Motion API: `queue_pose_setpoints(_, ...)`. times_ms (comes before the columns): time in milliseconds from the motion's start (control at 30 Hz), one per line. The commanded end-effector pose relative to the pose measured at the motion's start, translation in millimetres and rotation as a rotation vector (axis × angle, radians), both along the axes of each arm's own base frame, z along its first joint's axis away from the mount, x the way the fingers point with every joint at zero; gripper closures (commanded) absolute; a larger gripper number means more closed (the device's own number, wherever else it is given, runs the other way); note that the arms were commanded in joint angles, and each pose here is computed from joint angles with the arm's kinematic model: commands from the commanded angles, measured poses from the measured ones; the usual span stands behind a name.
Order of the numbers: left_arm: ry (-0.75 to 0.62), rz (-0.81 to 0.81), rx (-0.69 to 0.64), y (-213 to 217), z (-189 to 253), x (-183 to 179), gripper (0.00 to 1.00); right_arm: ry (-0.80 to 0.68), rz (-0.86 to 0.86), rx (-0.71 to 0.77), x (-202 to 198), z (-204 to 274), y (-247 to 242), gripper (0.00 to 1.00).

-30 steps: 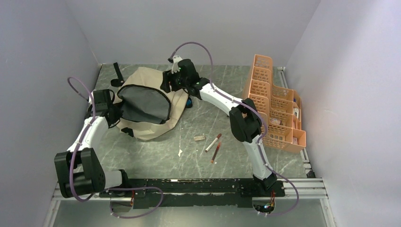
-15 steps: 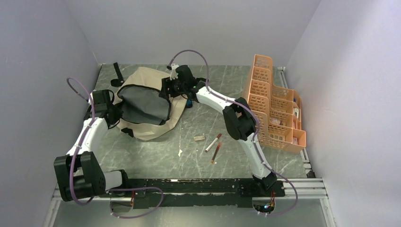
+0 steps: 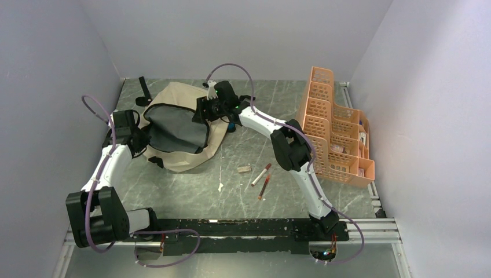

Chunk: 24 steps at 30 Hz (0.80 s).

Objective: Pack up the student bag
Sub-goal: Adjust the student bag at the center of the board.

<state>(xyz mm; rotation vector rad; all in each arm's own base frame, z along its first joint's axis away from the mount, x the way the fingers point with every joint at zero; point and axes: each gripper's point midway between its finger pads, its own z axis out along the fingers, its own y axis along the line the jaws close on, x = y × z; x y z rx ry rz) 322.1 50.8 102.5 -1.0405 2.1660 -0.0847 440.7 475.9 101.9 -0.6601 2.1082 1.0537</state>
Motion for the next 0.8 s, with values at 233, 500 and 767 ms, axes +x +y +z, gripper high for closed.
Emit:
queue_pose_setpoints(233, -0.035, -0.025, -0.010, -2.6, 18.9, 1.6, 0.95, 0.052, 0.105, 0.122, -19.5, 24.1, 12.8, 0.44)
queue_pose_setpoints(500, -0.041, -0.027, -0.009, -2.4, 23.7, 2.5, 0.95, 0.055, 0.242, 0.248, -49.6, 59.8, 19.7, 0.53)
queue_pose_setpoints(767, -0.042, -0.030, -0.007, -2.7, 24.7, 2.6, 0.95, 0.044, 0.346, 0.229, -91.3, 66.6, 29.0, 0.55)
